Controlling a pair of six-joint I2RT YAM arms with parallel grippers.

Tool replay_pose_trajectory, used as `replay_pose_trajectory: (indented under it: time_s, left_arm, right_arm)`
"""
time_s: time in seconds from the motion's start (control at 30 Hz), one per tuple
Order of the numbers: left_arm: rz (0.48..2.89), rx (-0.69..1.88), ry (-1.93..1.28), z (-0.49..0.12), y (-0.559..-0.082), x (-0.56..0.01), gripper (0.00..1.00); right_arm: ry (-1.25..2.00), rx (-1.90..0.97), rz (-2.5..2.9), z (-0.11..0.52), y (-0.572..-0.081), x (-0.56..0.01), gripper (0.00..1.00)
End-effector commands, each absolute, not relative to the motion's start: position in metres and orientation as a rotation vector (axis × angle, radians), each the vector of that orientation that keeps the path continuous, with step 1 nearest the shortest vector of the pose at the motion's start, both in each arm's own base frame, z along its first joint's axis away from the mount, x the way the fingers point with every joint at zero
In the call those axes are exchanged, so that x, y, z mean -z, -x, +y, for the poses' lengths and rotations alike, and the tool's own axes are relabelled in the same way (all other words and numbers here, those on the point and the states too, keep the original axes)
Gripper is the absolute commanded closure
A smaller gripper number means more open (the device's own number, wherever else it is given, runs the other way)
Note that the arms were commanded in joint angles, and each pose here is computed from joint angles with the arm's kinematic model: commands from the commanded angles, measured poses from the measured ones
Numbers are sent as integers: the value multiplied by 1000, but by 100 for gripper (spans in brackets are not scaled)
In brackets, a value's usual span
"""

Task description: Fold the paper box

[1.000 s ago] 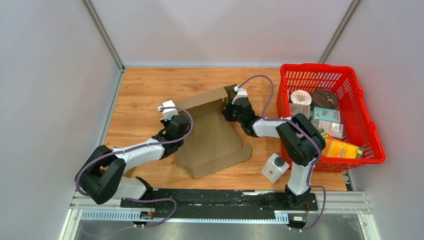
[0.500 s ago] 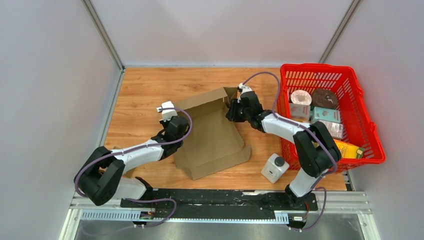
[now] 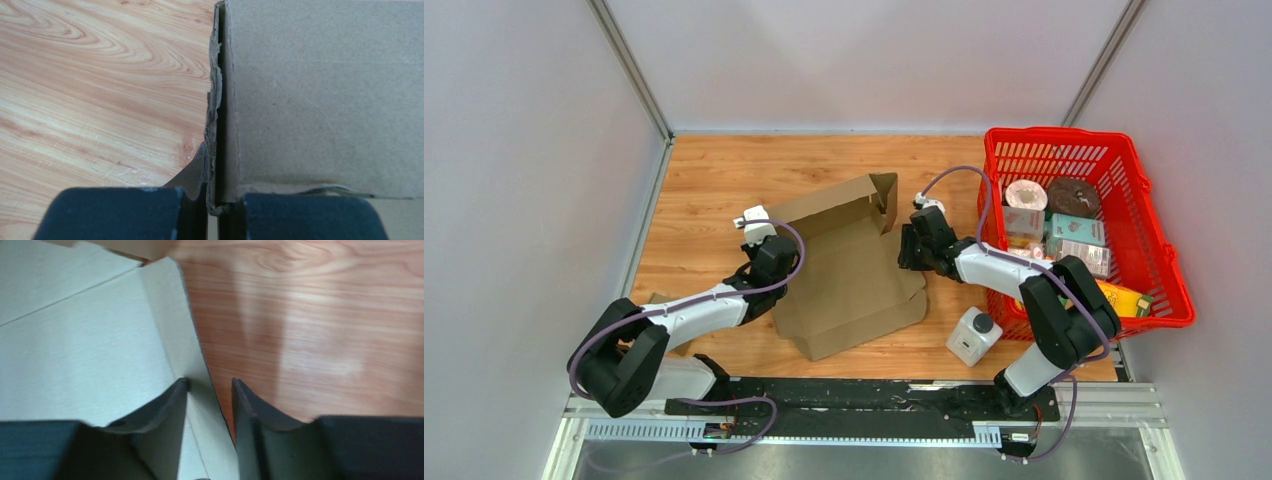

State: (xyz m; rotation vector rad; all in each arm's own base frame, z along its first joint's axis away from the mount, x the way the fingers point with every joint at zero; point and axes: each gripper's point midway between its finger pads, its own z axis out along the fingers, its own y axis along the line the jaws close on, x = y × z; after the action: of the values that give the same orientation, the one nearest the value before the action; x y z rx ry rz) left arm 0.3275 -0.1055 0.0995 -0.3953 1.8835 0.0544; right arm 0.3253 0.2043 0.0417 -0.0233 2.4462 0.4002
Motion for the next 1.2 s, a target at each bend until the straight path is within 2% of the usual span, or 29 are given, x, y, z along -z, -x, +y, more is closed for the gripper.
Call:
replay_pose_trajectory:
  time_s: [0.0,0.07,0.13,0.2,0.27,0.4,0.53,0.77,0.87,0.97,1.0,1.07,1.1,1.17]
  left_arm:
    - [1857,-7,428,-108,-328,-105,100]
    - [1858,-7,424,-109,-330,-107,100]
    - [1862,-9,418,-110,-330,-106,100]
    - [1865,-7,416,-110,-330,-106,100]
    - [1863,-5,415,-110,-330,-106,100]
    - [1863,-6,416,-110,-330,-106,100]
    - [1869,-15,420,-110,-331,-107,100]
    - [1874,-32,430,-108,-330,-106,100]
    - [1875,-39,436,-107,-330,-105,100]
    - [1877,-49,439,-107,-330,-106,100]
    - [1877,-58,437,-107,-331,-106,100]
    - [1868,-84,431,-107,-330,-109,100]
    - [1863,-96,421,-109,-329,-111,100]
    - [1852,-118,407,-113,-328,-115,100]
  right_arm:
    - [-132,-138,2434,165,-336,-41,48]
    - [-140,-121,2469,167,-340,-29,45]
    - [-109,-102,2531,172,-342,-11,44]
    - [-51,-181,2521,190,-352,-16,46]
    - [8,-255,2462,200,-360,-34,46]
    - [120,-444,2159,220,-374,-105,33]
    - [153,-484,2011,232,-382,-138,24]
    - [78,-376,1960,242,-413,-158,23]
    - [39,-281,1960,237,-417,-156,30]
    - [44,-306,1957,243,-417,-157,54]
    - [45,-317,1963,246,-418,-159,67]
    - [20,-347,1993,251,-417,-160,81]
    - [13,-354,2016,253,-417,-162,92]
    - [-8,-388,2025,258,-414,-167,99]
